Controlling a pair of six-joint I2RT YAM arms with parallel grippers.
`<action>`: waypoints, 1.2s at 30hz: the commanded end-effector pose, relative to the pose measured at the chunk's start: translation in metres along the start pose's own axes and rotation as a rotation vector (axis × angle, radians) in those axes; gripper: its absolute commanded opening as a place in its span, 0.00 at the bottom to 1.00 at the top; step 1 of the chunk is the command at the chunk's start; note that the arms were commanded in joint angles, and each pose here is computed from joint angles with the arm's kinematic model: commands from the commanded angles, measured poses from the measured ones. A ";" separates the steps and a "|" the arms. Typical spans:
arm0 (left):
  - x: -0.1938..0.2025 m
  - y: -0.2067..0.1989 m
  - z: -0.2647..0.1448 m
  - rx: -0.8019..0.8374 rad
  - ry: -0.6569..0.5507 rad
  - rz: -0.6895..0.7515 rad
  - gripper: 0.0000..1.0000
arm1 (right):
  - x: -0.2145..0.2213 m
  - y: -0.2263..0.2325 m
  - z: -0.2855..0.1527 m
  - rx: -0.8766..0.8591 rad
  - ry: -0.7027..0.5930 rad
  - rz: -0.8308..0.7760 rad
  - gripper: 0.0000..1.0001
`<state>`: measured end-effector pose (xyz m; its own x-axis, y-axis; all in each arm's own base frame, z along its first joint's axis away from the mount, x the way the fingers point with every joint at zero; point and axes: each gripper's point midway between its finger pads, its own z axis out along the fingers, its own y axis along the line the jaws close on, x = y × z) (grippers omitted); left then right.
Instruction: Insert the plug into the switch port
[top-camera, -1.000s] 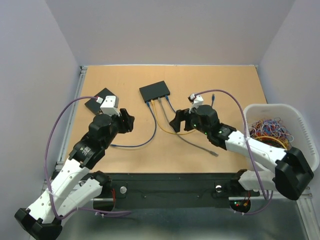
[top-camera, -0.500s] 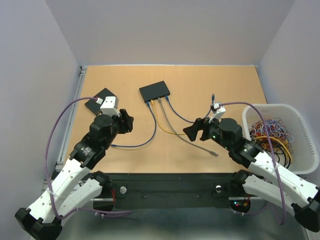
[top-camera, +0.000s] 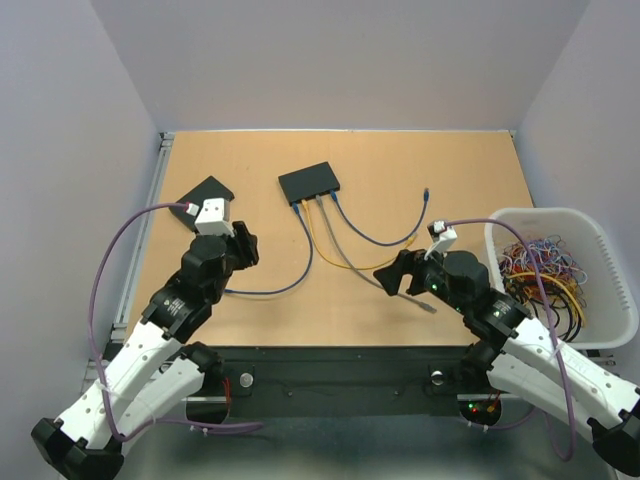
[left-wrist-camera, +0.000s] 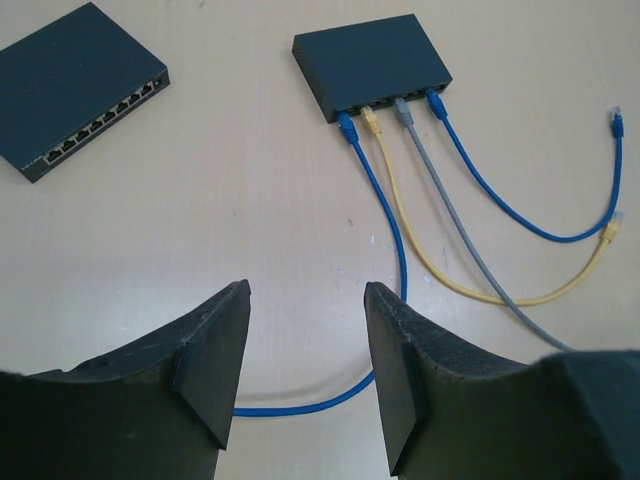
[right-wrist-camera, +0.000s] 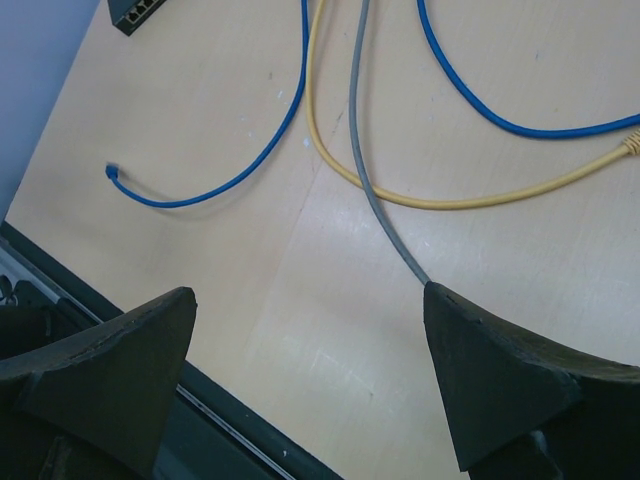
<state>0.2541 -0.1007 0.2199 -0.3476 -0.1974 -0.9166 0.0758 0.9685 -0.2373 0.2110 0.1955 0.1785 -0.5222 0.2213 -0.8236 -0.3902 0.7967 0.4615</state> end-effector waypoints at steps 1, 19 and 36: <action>-0.019 0.008 -0.006 -0.024 -0.122 -0.056 0.61 | -0.001 -0.001 0.000 0.003 -0.019 0.011 1.00; -0.055 0.036 -0.042 -0.006 -0.723 0.220 0.99 | 0.011 -0.021 0.000 0.071 -0.046 0.040 1.00; -0.036 0.068 0.067 -0.182 -0.541 0.237 0.99 | 0.001 -0.017 -0.018 0.014 -0.142 0.067 1.00</action>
<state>0.3167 -0.0328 0.1755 0.0411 0.0847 -0.9956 -0.1142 0.9903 0.0796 0.2004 0.1723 0.1692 -0.4581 0.3215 -0.8287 -0.3540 0.7892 0.5018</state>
